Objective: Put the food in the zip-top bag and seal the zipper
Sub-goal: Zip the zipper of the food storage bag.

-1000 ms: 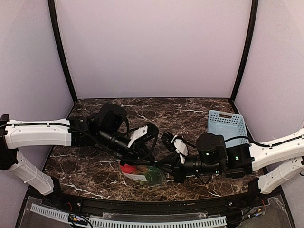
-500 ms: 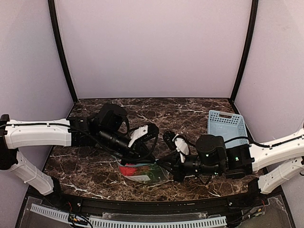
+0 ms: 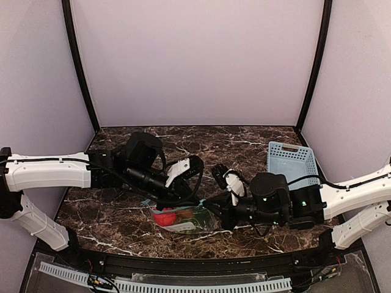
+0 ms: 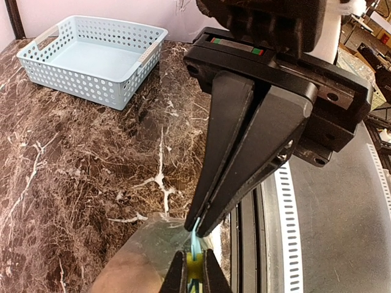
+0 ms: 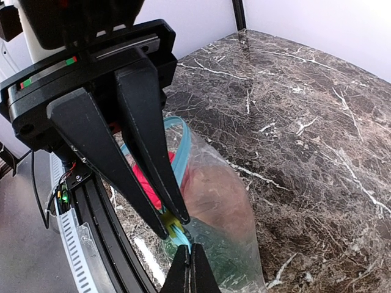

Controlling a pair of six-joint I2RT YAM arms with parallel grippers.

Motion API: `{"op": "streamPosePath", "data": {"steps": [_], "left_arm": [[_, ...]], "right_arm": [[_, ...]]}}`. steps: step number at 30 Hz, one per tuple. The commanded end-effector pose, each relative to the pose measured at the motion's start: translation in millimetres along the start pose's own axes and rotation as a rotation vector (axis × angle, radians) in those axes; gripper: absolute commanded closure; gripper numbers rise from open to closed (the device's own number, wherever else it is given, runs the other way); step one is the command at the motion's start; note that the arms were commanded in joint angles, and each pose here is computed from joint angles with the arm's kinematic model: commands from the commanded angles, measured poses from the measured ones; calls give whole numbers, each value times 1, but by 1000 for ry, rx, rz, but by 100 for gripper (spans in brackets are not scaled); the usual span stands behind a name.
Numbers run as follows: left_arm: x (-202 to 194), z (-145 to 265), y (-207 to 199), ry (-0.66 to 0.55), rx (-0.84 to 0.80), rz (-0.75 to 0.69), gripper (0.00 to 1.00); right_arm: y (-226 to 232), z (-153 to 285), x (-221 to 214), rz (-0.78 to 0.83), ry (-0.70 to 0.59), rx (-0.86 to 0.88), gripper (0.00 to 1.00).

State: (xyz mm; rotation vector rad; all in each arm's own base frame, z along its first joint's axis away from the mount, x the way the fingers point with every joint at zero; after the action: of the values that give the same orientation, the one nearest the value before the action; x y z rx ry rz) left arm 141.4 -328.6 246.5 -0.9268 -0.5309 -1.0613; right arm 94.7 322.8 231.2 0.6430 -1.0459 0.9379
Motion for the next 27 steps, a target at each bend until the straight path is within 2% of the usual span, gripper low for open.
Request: {"op": "streamPosePath", "data": {"steps": [1,27], "left_arm": [[-18,7,-3,76,16,38,99],[-45,23,5,105,138,74,99]], "right_arm": [[-15,4,6,-30,-13,-131,100],[-47,6,-1,-97,31,-274,100]]}}
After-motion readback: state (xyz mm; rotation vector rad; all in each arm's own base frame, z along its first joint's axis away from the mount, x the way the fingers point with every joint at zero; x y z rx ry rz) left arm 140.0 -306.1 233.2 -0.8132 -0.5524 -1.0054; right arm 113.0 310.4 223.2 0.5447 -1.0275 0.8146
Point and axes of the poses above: each gripper's point midway between its finger pads, its own z axis back along the fingers, its own y axis along the line the jaws close on, x = y × z, the point moved 7 cm from there along z, back along the fingers, and after that the axes turned 14 degrees about z, right-handed, at the moved point
